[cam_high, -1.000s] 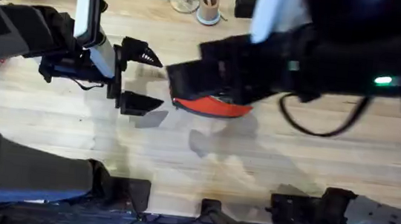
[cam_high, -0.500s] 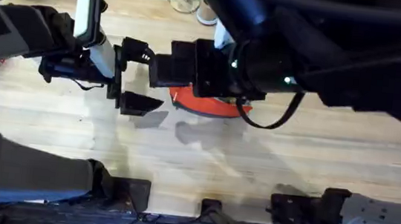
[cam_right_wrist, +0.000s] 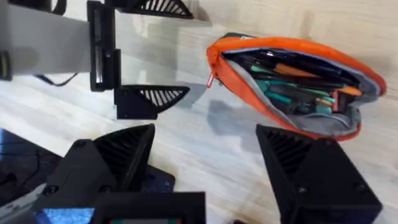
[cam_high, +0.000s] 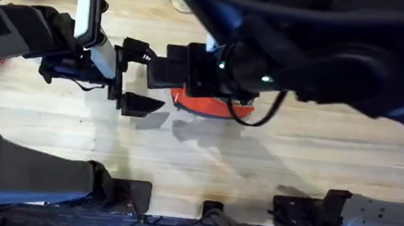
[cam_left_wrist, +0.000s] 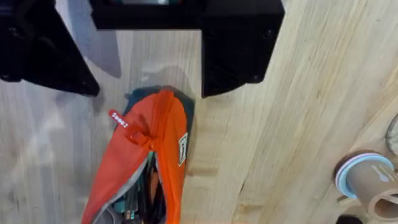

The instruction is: Unzip the bag, pick up the pens from the table one at a time and place them inside, then zip the bag closed.

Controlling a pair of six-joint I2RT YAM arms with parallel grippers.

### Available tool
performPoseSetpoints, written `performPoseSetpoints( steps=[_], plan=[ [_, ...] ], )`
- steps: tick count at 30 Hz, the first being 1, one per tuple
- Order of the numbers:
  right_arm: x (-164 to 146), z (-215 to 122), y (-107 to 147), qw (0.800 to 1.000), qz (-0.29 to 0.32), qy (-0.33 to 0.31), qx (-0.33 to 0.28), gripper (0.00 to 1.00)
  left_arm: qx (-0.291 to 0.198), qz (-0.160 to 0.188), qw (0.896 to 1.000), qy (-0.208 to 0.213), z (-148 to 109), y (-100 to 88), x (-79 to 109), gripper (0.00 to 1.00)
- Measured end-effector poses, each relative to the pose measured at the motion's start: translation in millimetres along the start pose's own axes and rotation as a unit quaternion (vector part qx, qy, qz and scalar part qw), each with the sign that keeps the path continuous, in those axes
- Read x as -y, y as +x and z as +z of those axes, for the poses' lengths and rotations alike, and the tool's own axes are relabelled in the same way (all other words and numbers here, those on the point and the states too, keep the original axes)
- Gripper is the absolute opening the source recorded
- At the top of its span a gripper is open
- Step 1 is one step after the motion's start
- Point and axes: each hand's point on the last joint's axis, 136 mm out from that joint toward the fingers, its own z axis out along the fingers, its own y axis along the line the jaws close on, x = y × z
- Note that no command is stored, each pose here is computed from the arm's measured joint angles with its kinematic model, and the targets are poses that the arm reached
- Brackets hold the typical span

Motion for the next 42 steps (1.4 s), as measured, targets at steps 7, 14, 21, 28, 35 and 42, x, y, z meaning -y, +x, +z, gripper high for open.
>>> performPoseSetpoints(
  steps=[7, 14, 21, 28, 35, 42],
  plan=[
    [-10, 16, -7, 1.0, 0.007, -0.01, 0.009, 0.996, 0.0, 0.0, 1.0, 0.0, 0, 0.0, 0.0, 0.993],
    [-6, 43, 2, 1.0, 0.021, 0.008, -0.007, 0.996, 0.0, 0.0, 1.0, 0.0, 0, 0.0, 0.0, 0.993],
    [-8, 66, 4, 0.999, 0.029, 0.012, -0.01, 0.996, 0.0, 0.0, 1.0, 0.0, 0, -0.1, 0.0, 0.993],
    [-9, 89, 7, 0.999, 0.028, 0.021, -0.018, 0.996, 0.0, 0.0, 1.0, 0.0, 0, 0.0, 0.0, 0.993],
    [-7, 107, 10, 0.999, 0.026, 0.034, -0.022, 0.967, 0.0, 0.0, 1.0, 0.0, 0, 0.0, 0.0, 0.993],
    [-5, 122, -7, 0.998, 0.029, 0.05, 0.024, 0.856, 0.0, 0.0, 1.0, 0.0, 0, 0.0, 0.0, 0.993]
  ],
)
